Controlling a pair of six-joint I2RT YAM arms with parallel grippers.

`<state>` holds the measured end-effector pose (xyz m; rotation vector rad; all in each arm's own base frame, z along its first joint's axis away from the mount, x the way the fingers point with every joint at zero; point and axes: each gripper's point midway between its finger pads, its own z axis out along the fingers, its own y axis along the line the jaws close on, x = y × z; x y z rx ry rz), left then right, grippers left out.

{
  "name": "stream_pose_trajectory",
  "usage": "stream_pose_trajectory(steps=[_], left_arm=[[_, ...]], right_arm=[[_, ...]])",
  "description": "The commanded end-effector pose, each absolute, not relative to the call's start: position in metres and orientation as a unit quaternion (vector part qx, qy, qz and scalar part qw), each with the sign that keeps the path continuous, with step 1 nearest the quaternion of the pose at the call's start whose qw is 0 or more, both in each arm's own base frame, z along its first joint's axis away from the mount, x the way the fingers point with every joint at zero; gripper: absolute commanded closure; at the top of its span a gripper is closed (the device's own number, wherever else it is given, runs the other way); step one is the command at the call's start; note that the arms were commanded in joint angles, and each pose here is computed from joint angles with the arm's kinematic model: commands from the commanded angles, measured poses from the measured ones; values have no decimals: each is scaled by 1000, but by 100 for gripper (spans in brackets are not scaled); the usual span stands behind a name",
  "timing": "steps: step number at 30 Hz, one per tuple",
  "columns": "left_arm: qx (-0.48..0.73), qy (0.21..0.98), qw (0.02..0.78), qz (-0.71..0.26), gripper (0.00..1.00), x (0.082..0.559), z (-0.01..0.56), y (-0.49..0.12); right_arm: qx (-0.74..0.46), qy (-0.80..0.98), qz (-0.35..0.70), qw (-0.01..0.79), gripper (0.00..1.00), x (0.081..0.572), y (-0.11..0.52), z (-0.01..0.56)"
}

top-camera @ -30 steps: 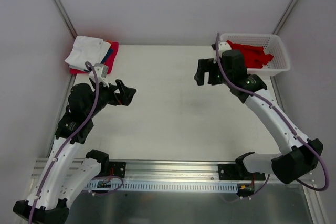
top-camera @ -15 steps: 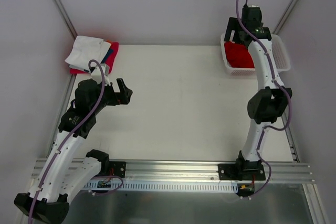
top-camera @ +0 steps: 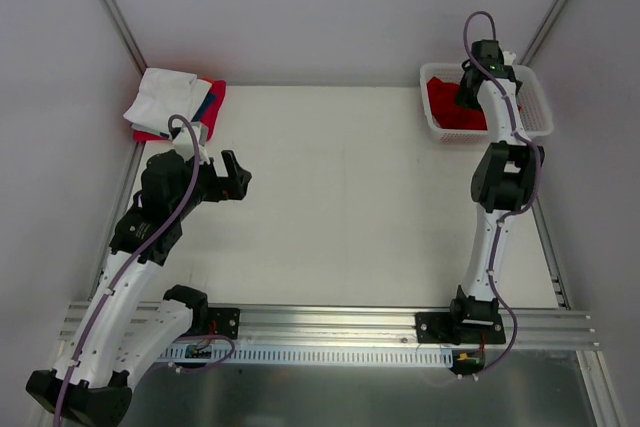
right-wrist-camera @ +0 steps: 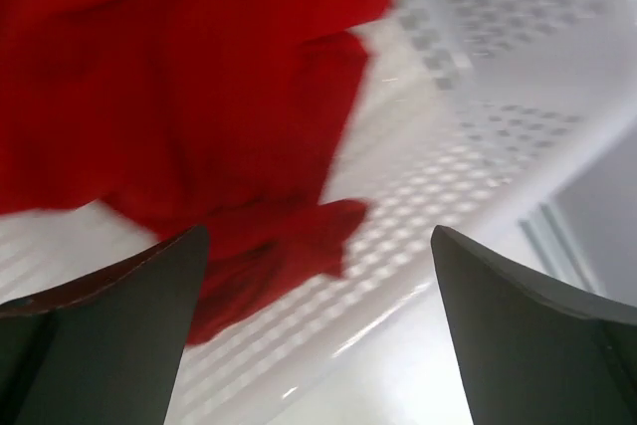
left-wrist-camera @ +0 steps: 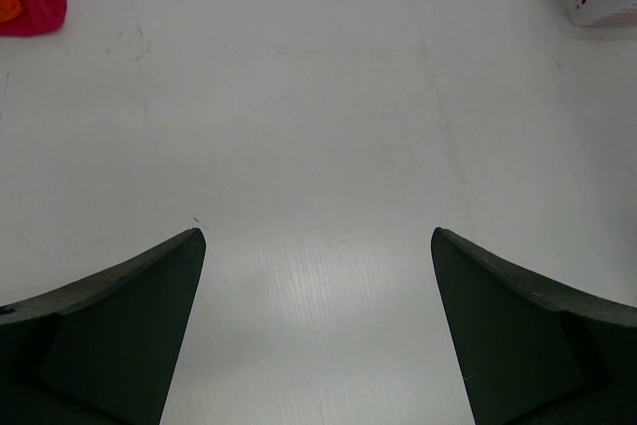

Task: Fold and stack the t-shirts
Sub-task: Grab crumpled tshirt from bin with the right arm

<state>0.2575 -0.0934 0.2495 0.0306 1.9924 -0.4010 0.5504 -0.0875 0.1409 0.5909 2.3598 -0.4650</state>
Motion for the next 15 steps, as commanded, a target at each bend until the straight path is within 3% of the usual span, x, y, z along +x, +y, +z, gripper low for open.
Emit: stream_pose_trajectory(steps=[1, 9, 15], left_arm=[[17, 825, 541, -165, 1, 257, 263, -92], [16, 818, 549, -167, 1, 254, 269, -91], [18, 818, 549, -170, 1, 255, 270, -92]], right_arm=[[282, 861, -278, 319, 1, 521, -149, 164], [333, 862, -278, 262, 1, 466, -170, 143], [308, 906, -148, 252, 0, 473, -111, 119]])
